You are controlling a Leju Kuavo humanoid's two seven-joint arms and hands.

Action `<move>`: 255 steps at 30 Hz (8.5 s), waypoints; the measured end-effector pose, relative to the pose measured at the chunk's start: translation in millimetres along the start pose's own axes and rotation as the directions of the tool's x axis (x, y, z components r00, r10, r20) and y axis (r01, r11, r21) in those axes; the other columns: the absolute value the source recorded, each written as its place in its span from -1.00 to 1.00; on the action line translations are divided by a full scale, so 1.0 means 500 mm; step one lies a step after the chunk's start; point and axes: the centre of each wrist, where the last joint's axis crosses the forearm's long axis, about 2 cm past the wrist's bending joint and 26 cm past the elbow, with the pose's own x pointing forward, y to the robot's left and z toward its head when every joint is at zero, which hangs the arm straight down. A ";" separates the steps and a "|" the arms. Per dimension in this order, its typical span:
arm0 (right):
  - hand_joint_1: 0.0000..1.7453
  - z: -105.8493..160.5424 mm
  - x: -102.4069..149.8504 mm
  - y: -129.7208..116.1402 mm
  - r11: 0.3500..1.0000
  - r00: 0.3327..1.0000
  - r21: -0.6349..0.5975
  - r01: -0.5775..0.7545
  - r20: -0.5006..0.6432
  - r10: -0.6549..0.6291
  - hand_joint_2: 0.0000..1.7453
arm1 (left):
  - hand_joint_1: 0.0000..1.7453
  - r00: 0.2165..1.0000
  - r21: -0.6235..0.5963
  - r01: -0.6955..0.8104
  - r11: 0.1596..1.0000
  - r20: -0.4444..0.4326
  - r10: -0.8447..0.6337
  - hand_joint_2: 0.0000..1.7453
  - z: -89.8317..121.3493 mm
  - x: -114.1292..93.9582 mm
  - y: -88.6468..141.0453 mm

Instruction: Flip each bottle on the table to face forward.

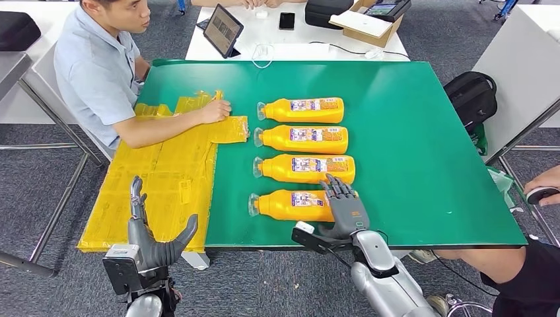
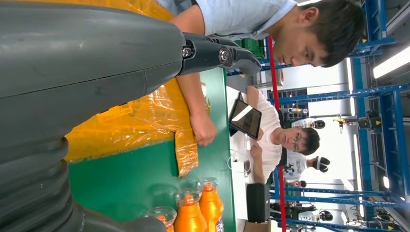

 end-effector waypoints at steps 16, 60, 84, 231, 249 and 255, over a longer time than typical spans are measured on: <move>0.99 -0.026 0.012 0.007 0.995 0.997 0.093 0.039 0.058 -0.045 1.00 | -1.00 1.000 -0.009 -0.017 1.000 -0.007 0.017 1.00 -0.003 -0.004 -0.004; 1.00 0.007 0.243 -0.024 0.545 0.565 -0.197 0.815 0.479 -0.672 1.00 | -1.00 0.876 -0.320 -0.479 0.817 -0.234 0.422 1.00 0.037 0.024 -0.077; 1.00 -0.022 0.407 0.026 0.651 0.552 -0.025 0.758 0.555 -0.622 1.00 | -1.00 0.760 -0.234 -0.629 0.741 -0.383 0.525 1.00 0.002 0.016 -0.085; -1.00 -0.106 -0.075 -0.097 0.990 0.996 -0.106 0.089 0.020 -0.087 1.00 | -1.00 0.990 -0.128 0.049 0.991 0.136 -0.032 1.00 -0.208 0.032 0.043; -1.00 -0.112 -0.081 -0.072 0.990 0.992 0.077 0.118 -0.061 -0.113 1.00 | -1.00 0.992 -0.185 0.047 0.982 0.125 -0.024 1.00 -0.201 0.033 0.025; 1.00 -0.143 -0.089 -0.098 0.978 0.992 0.209 0.021 -0.128 0.006 1.00 | -1.00 0.994 -0.199 0.039 0.979 0.107 -0.018 1.00 -0.200 0.030 0.027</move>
